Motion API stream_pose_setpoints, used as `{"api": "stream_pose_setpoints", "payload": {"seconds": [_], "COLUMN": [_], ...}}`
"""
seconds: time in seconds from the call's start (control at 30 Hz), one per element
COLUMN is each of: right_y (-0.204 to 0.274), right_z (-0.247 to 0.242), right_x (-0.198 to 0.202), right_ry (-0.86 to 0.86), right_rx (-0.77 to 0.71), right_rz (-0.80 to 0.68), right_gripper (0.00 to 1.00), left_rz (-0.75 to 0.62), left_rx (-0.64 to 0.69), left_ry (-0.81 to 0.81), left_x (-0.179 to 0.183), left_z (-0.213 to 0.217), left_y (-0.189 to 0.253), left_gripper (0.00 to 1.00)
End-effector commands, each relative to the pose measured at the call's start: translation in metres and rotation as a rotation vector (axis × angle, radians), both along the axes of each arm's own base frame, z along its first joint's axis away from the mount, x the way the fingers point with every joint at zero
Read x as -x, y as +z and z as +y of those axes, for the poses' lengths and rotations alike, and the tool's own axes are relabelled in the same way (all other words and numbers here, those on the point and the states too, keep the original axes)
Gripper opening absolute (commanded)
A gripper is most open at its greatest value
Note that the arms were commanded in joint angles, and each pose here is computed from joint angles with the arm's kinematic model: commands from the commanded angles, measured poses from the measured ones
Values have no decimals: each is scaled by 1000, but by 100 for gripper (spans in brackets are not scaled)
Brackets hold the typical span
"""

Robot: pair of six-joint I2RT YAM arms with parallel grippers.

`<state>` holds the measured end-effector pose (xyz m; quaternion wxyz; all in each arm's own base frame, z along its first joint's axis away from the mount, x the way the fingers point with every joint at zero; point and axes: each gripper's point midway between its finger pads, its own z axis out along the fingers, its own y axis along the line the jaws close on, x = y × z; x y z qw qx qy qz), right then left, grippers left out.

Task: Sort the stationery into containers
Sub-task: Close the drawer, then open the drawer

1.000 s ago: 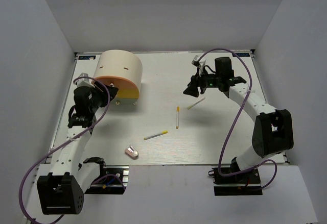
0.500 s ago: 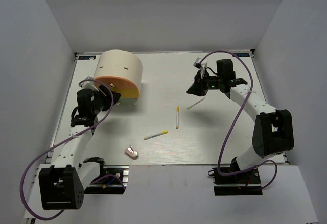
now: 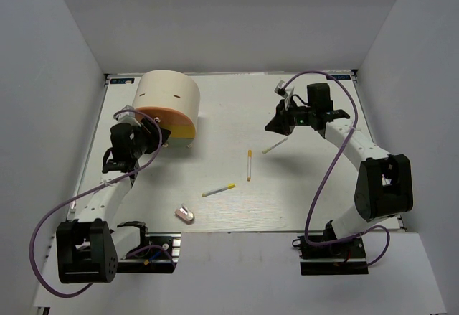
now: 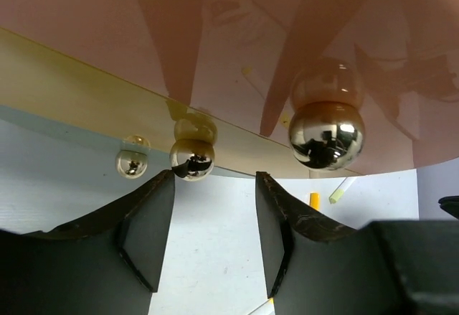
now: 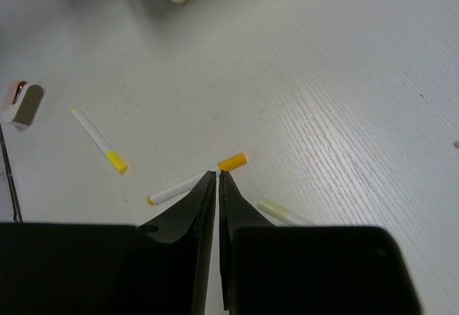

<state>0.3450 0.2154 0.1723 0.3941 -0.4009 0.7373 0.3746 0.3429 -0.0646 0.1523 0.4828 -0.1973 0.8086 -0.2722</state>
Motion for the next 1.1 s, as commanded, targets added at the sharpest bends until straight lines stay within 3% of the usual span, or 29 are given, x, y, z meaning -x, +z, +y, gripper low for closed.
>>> {"api": "stream_pose_setpoints", "payload": {"seconds": [0.0, 0.87, 1.07], "right_y": [15, 13, 12], "right_z": [-3, -10, -10], "right_x": [3, 4, 4], "right_ry": [13, 5, 4], "right_rx": [-19, -19, -20], "right_rz": [-40, -32, -26], "right_gripper": [11, 11, 11], "left_rz": [-47, -63, -67], "left_rx": [-33, -82, -91], "left_ry": [-2, 16, 12], "left_x": [-6, -14, -12], "left_z": [4, 11, 11], "left_y": [8, -4, -5], "left_gripper": [59, 47, 36]}}
